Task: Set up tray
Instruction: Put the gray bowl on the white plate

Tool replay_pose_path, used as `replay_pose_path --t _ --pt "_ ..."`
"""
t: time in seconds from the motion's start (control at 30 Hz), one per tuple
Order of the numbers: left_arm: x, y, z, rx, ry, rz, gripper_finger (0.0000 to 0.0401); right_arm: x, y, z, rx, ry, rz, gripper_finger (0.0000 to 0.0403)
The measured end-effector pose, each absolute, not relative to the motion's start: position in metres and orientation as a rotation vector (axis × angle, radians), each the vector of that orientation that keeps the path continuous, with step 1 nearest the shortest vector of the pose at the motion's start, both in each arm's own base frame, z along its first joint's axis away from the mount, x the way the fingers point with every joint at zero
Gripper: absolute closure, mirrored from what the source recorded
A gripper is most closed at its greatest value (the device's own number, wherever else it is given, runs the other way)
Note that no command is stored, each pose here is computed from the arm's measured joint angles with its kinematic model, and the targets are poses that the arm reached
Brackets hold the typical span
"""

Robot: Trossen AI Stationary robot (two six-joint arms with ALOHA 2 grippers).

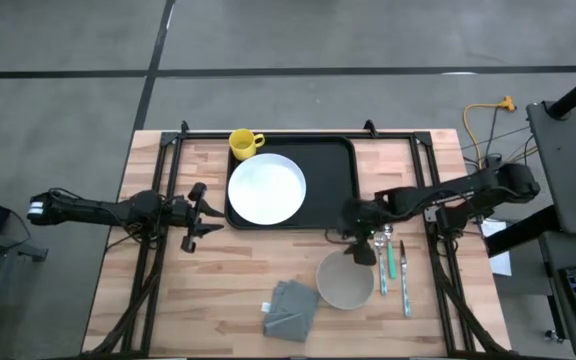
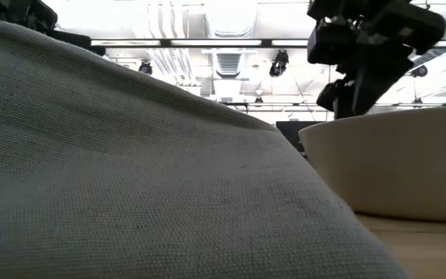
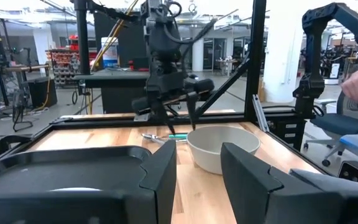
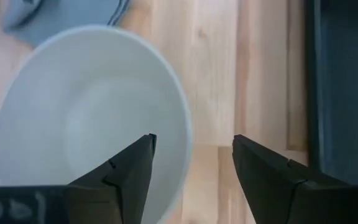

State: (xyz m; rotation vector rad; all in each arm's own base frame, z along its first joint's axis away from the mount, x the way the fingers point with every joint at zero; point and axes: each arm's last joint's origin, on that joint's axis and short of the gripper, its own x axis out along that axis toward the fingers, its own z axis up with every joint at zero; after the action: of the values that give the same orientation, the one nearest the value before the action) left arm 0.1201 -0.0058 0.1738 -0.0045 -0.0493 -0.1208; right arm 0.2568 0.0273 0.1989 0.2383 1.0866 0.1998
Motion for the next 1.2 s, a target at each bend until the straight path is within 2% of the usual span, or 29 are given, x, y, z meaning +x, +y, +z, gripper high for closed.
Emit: replay_pose_path --t 0.43,0.57,0.73,0.77,0.9,1.2 --pt "0.120 -0.006 0.172 -0.005 -0.026 -0.121 0.0293 0.268 0.040 0.162 0.224 1.235 0.205 0.0202" --pt "0.120 -0.006 0.172 -0.005 -0.026 -0.121 0.0293 0.269 0.040 0.156 0.221 1.260 0.213 0.0250" --pt "0.120 -0.006 0.172 -0.005 -0.027 -0.121 0.0293 0.269 0.041 0.157 0.242 1.257 0.277 0.0368" --pt "0.120 -0.006 0.172 -0.005 -0.027 -0.121 0.0293 0.269 0.040 0.159 0.245 1.250 0.291 0.0380" --pt "0.120 -0.006 0.172 -0.005 -0.027 -0.121 0.0293 0.272 0.033 0.173 0.247 1.222 0.283 0.0393" --pt "0.120 -0.006 0.172 -0.005 -0.028 -0.121 0.0293 0.295 -0.006 0.225 0.262 1.115 0.210 0.0395"
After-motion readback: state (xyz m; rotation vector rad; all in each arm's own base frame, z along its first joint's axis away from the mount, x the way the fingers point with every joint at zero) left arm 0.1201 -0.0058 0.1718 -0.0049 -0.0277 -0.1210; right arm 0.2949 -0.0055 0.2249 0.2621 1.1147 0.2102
